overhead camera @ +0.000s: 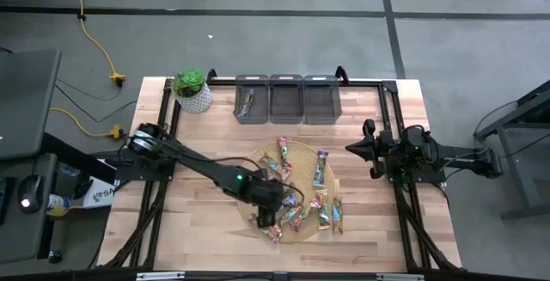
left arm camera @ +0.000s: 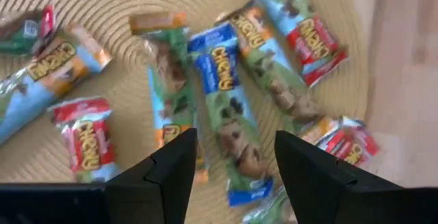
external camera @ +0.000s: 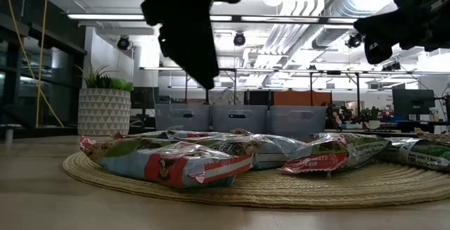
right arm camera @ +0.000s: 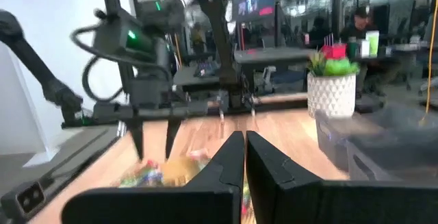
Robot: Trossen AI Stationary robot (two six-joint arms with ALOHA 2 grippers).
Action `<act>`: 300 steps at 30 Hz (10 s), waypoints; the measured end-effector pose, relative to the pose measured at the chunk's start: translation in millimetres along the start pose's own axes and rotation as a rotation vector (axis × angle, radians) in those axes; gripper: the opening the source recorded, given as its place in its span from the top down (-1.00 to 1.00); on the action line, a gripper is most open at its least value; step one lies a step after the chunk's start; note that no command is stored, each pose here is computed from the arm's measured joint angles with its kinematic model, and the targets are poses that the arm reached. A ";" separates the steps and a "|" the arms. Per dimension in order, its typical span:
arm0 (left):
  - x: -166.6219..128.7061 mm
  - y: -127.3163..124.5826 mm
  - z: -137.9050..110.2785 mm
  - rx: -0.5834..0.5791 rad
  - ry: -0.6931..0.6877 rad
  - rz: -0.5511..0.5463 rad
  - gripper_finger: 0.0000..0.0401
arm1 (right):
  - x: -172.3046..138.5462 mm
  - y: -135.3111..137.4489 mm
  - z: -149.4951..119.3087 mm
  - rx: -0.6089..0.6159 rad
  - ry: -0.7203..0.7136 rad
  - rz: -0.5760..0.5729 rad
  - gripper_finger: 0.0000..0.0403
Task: Pick and place Granola Bars by type
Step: Put the blue granola bar into the left black bin
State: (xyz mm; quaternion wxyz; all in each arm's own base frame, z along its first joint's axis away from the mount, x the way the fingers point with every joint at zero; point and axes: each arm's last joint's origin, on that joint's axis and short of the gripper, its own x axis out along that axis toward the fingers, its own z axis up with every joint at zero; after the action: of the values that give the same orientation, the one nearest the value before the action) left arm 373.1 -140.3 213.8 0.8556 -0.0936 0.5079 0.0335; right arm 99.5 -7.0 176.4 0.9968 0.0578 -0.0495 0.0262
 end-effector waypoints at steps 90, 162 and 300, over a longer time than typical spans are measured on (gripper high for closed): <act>78.2 -7.0 -4.1 -0.311 0.194 0.075 0.57 | 2.4 -1.0 -4.9 0.009 0.055 -0.007 1.00; -255.5 154.3 92.5 -0.804 -0.930 0.981 0.62 | 2.3 -1.0 -4.9 0.009 0.054 -0.007 1.00; 63.4 73.1 161.5 -1.132 -0.170 -0.064 0.24 | 3.9 -1.6 -7.2 0.013 0.080 -0.010 1.00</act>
State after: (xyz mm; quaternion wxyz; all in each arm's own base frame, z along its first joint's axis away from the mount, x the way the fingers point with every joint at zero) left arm 531.8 -39.7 224.5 0.7108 -0.5493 0.3371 0.2818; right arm 104.1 -7.6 169.5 0.9977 0.0636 -0.0092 0.0236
